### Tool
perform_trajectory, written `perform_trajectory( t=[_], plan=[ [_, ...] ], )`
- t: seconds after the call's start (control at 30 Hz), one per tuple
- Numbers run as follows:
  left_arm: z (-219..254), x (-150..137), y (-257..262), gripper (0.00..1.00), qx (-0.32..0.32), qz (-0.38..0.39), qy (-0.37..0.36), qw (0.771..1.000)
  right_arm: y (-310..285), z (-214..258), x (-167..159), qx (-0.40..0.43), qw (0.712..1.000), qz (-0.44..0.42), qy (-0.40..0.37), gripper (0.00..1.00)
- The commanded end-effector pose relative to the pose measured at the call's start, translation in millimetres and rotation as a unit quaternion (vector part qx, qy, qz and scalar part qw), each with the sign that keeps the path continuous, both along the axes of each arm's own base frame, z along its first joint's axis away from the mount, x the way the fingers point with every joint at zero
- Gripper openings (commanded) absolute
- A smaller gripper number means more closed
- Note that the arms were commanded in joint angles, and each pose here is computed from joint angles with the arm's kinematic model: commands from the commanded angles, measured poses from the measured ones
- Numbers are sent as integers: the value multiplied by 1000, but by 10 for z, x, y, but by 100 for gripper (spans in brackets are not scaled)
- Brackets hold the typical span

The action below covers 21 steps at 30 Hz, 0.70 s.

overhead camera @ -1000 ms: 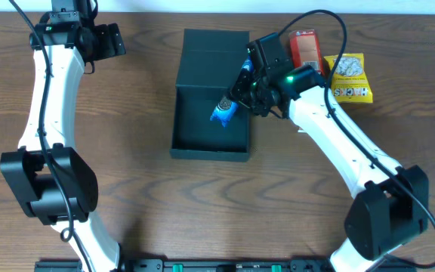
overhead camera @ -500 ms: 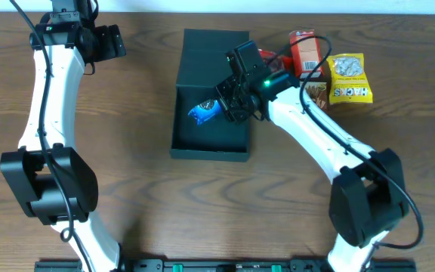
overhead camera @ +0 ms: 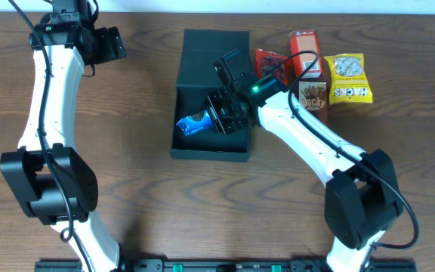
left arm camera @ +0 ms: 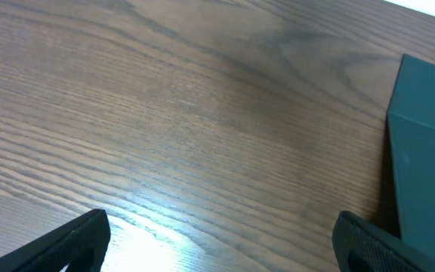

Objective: Pack container
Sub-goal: 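Lift the Oreo pack and carry it left over the box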

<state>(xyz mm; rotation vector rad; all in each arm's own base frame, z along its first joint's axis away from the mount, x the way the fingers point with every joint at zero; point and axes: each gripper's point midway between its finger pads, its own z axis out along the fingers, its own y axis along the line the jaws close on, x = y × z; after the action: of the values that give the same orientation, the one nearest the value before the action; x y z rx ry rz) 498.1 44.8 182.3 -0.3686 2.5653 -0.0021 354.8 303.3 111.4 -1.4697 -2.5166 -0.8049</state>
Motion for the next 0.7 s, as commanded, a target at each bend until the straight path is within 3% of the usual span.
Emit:
perform_trajectory(
  t=[0.0, 0.3, 0.57, 0.67],
  plan=[
    [-72, -18, 31, 95, -5, 7, 10, 1000, 90, 28, -25, 2, 1000, -13, 7, 33],
    [-73, -19, 31, 95, -10, 15, 9, 1000, 23, -270, -52, -28, 994, -80, 63, 34],
    [-73, -19, 31, 95, -10, 15, 9, 1000, 189, -647, 38, -14, 994, -72, 78, 35],
    [-73, -19, 31, 95, -10, 15, 9, 1000, 192, -727, 31, -17, 994, -71, 84, 41]
  ],
)
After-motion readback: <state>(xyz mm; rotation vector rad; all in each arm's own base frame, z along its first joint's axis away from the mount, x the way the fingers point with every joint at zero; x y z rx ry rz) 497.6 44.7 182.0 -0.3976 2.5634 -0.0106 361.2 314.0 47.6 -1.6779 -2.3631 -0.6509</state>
